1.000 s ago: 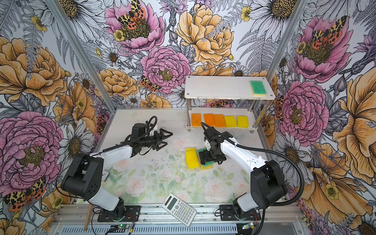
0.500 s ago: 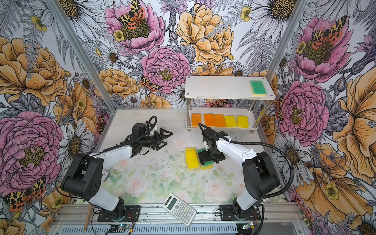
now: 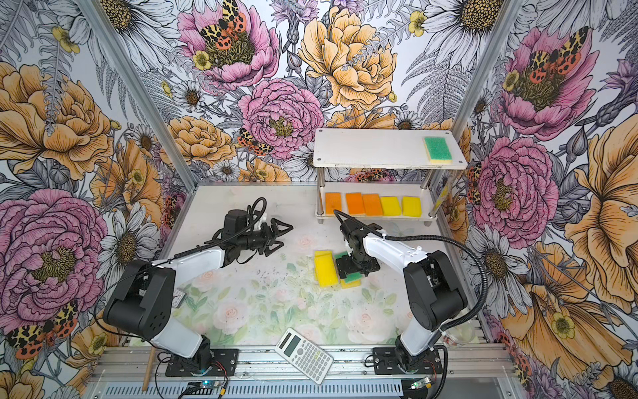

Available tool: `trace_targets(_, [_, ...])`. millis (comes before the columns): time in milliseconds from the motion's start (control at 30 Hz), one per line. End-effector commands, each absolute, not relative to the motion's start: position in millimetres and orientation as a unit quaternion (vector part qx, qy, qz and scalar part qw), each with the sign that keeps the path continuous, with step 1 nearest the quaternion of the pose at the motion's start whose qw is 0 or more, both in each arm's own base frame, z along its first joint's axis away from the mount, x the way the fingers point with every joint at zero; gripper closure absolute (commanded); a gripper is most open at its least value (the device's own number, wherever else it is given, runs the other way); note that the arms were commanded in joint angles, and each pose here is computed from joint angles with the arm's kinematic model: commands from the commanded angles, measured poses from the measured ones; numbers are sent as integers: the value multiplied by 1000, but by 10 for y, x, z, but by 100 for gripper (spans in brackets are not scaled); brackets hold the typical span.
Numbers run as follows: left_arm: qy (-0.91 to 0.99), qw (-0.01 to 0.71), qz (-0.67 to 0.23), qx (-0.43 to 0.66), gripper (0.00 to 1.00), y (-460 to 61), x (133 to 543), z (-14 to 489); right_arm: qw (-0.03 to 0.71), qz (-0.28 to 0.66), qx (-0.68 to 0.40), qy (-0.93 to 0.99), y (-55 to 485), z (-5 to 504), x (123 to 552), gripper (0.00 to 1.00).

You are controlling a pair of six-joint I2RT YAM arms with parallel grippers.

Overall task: Arrange cleaning sponges on a shelf
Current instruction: Pick up the cleaning sponge.

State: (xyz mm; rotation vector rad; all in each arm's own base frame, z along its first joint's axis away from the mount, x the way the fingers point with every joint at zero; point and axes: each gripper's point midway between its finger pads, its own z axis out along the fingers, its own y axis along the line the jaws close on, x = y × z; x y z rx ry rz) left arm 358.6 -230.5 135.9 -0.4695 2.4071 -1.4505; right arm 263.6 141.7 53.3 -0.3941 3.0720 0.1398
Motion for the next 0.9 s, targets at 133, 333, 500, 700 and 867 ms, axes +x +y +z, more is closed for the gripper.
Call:
trace_targets(133, [834, 161, -501, -165, 1, -2258, 3585, 1396, 49, 40, -127, 990, 1487, 524, 2820, 5])
trace_targets(333, [835, 161, -500, -166, 1, -2249, 3590, 1380, 50, 33, -128, 990, 1479, 478, 2850, 8])
trace_targets(500, [835, 160, -499, -167, 1, -2246, 3598, 1372, 52, 28, -130, 990, 1475, 464, 2870, 12])
trace_targets(700, [835, 159, -500, -166, 1, -2248, 3590, 1368, 51, 23, -129, 990, 1459, 440, 2872, 20])
trace_targets(867, [836, 159, -498, -167, 1, -2240, 3582, 1354, 61, 18, -126, 990, 1436, 484, 2886, 28])
